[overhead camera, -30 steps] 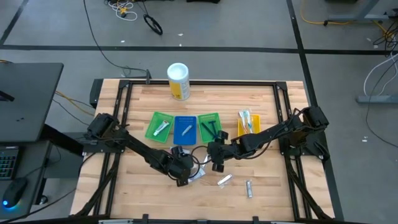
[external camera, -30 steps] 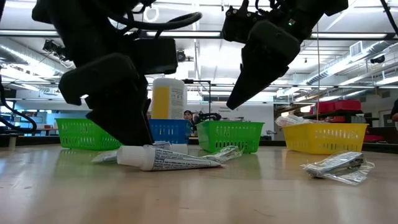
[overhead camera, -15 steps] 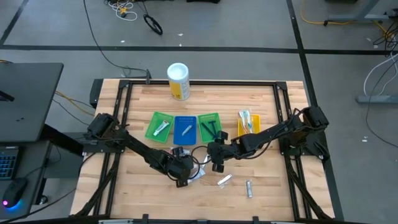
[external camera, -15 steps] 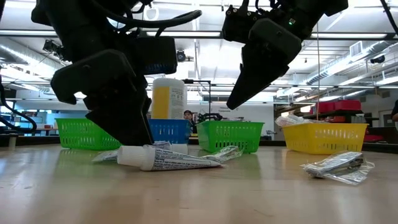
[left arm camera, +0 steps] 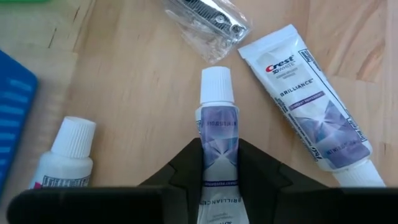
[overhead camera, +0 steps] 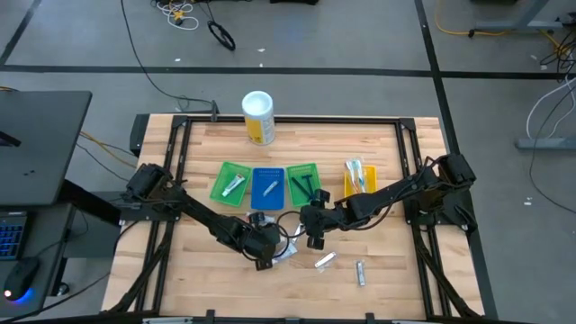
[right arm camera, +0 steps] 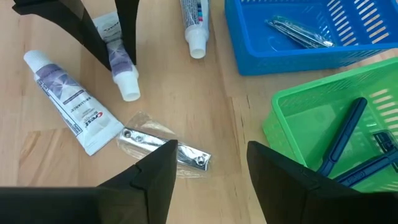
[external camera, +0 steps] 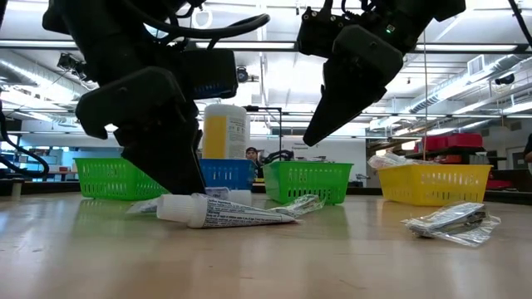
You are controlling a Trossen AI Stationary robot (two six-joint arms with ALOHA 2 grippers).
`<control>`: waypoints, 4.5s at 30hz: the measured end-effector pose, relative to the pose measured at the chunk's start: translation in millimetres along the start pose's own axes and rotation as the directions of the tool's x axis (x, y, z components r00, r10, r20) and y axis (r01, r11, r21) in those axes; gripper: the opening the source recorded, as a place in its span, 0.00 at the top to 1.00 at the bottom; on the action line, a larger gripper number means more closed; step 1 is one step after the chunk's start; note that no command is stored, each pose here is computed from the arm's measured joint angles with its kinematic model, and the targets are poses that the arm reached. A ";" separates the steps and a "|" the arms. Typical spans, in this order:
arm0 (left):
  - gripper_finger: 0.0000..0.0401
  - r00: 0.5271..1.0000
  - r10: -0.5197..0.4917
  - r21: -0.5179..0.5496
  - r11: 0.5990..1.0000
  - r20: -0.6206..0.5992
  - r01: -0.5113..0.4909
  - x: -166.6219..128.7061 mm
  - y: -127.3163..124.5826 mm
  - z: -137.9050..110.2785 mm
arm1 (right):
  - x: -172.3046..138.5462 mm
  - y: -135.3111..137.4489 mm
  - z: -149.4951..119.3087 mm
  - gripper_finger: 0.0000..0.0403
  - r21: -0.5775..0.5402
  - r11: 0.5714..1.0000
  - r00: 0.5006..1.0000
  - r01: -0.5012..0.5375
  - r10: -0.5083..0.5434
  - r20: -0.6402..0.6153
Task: Pick & Place Travel size toiletries
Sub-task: Put the purple and white toothpaste into the left green bin, then put the silver nail cutter into the blue bin
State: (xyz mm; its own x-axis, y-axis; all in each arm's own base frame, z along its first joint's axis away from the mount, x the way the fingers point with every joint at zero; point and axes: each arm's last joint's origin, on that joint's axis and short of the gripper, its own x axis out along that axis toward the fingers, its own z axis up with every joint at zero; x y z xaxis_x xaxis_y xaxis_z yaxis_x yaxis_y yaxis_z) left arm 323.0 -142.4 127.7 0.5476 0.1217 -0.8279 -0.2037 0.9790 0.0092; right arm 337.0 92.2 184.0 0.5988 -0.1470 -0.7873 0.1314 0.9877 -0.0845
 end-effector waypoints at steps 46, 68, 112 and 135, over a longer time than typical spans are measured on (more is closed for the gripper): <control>0.76 0.938 0.297 -0.461 0.817 -0.180 -0.347 -53.0 185.1 -30.7 | -0.1 1.5 4.2 0.49 -0.004 1.000 0.999 -0.021 0.021 0.040; 0.53 0.940 0.280 -0.454 0.824 -0.195 -0.340 -62.6 196.0 -21.6 | -0.2 1.4 4.4 0.49 -0.012 1.000 0.999 -0.021 0.022 0.041; 0.55 0.912 0.351 -0.391 0.886 0.214 -0.249 -179.4 175.4 -5.4 | 65.5 -26.0 -6.5 0.49 -0.409 0.817 0.912 -0.405 0.391 -0.123; 0.55 0.915 0.343 -0.390 0.888 0.213 -0.242 -179.3 175.2 -5.5 | 74.5 -22.3 -12.1 0.83 -0.423 0.800 0.903 -0.425 0.404 -0.144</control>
State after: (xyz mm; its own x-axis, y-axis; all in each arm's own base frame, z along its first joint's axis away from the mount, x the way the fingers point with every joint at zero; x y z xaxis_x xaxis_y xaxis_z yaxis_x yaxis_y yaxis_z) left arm 184.7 6.5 274.7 0.6038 0.4820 -0.6349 -0.6300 0.7765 -0.0097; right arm 369.2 59.9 119.8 0.4801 0.2737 -0.8334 -0.4834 0.8754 0.0090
